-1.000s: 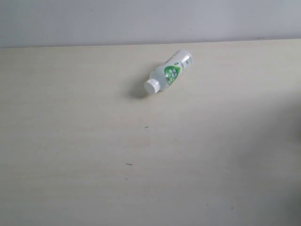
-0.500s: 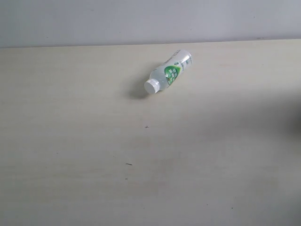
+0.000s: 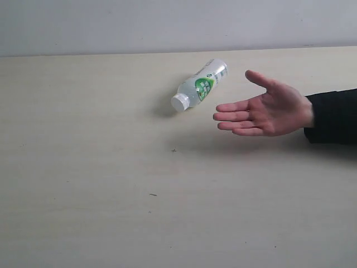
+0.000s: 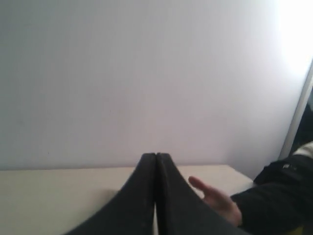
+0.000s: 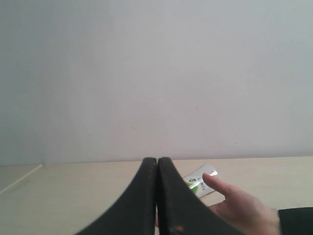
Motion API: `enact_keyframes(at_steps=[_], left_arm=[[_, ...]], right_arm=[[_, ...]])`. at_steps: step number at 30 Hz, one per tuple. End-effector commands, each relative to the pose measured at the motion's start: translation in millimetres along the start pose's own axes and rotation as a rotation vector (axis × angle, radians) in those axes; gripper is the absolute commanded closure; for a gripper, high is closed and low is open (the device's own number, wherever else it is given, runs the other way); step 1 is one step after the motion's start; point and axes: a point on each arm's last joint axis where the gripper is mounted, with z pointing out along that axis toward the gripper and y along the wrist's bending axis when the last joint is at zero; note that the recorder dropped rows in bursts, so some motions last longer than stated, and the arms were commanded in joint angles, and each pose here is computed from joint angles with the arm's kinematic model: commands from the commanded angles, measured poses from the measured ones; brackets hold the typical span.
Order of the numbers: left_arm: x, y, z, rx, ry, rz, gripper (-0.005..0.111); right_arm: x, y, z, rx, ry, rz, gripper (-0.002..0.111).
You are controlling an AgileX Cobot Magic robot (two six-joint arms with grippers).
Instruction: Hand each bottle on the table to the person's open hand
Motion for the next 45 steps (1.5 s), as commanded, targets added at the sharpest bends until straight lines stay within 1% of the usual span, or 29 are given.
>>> enact_keyframes(at_steps=[1,2,3,4,5,6,7,8,9,10,12,14,15,17,19,24,28,30,32,34,38,40,43,45], left_arm=[[-27.7,-4.1,11.0,-0.022,-0.083,-0.058,0.107],[-41.3,-8.7,23.2,-0.024,-0.077,-0.038,0.107],[-48.9,-11.7,31.6,-0.024,-0.067,-0.014,0.107],[-61.9,-17.0,50.2,-0.029,-0.03,0.036,0.107],[-68.5,-19.7,61.8,-0.034,0.0,0.069,0.107],[-80.4,-25.5,87.1,-0.031,0.076,0.168,0.107],[-85.2,-27.7,99.5,-0.028,0.123,0.229,0.107],[-92.1,-28.8,120.9,-0.024,0.209,0.334,0.107],[-96.2,-28.4,132.0,-0.023,0.237,0.388,0.107],[-102.1,-25.7,151.8,-0.027,0.273,0.477,0.107],[-109.1,-19.2,175.0,-0.049,0.292,0.533,0.107],[-111.7,-10.2,197.1,-0.065,0.363,0.532,0.107],[-111.7,-3.5,211.1,-0.068,0.429,0.546,0.107],[-106.4,11.1,233.6,-0.066,0.611,0.547,0.107],[-102.3,21.1,248.2,-0.076,0.728,0.527,0.107],[-83.4,30.0,274.0,-0.036,0.994,0.47,0.107],[-59.1,36.7,283.6,0.005,1.273,0.38,0.107],[-46.0,39.1,291.4,0.02,1.35,0.345,0.107],[-33.5,40.1,300.5,0.02,1.383,0.323,0.107],[-20.7,36.9,312.5,0.03,1.386,0.325,0.106],[-2.7,24.6,339.6,0.037,1.363,0.32,0.099],[4.0,19.1,354.8,0.023,1.363,0.295,0.094],[17.0,14.3,375.2,0.019,1.378,0.271,0.091],[30.2,10.6,388.4,0.032,1.388,0.274,0.09]], right_arm=[[0.5,-0.5,-0.3,0.004,-0.007,-0.014,0.108],[0.5,-0.5,-0.3,0.004,-0.007,-0.014,0.108],[0.5,-0.5,-0.3,0.004,-0.007,-0.014,0.108],[0.5,-0.5,-0.3,0.004,-0.007,-0.014,0.108],[0.5,-0.5,-0.3,0.004,-0.007,-0.014,0.108],[0.5,-0.5,-0.3,0.004,-0.007,-0.014,0.108],[0.5,-0.5,-0.3,0.004,-0.007,-0.014,0.108],[0.5,-0.5,-0.3,0.004,-0.007,-0.014,0.108],[0.5,-0.5,-0.3,0.004,-0.007,-0.014,0.108],[0.5,-0.5,-0.3,0.004,-0.007,-0.014,0.108],[0.5,-0.5,-0.3,0.004,-0.007,-0.014,0.108],[0.5,-0.5,-0.3,0.004,-0.007,-0.014,0.108],[0.5,-0.5,-0.3,0.004,-0.007,-0.014,0.108],[0.5,-0.5,-0.3,0.004,-0.007,-0.014,0.108],[0.5,-0.5,-0.3,0.004,-0.007,-0.014,0.108],[0.5,-0.5,-0.3,0.004,-0.007,-0.014,0.108],[0.5,-0.5,-0.3,0.004,-0.007,-0.014,0.108],[0.5,-0.5,-0.3,0.004,-0.007,-0.014,0.108],[0.5,-0.5,-0.3,0.004,-0.007,-0.014,0.108],[0.5,-0.5,-0.3,0.004,-0.007,-0.014,0.108],[0.5,-0.5,-0.3,0.004,-0.007,-0.014,0.108],[0.5,-0.5,-0.3,0.004,-0.007,-0.014,0.108],[0.5,-0.5,-0.3,0.004,-0.007,-0.014,0.108],[0.5,-0.5,-0.3,0.004,-0.007,-0.014,0.108]])
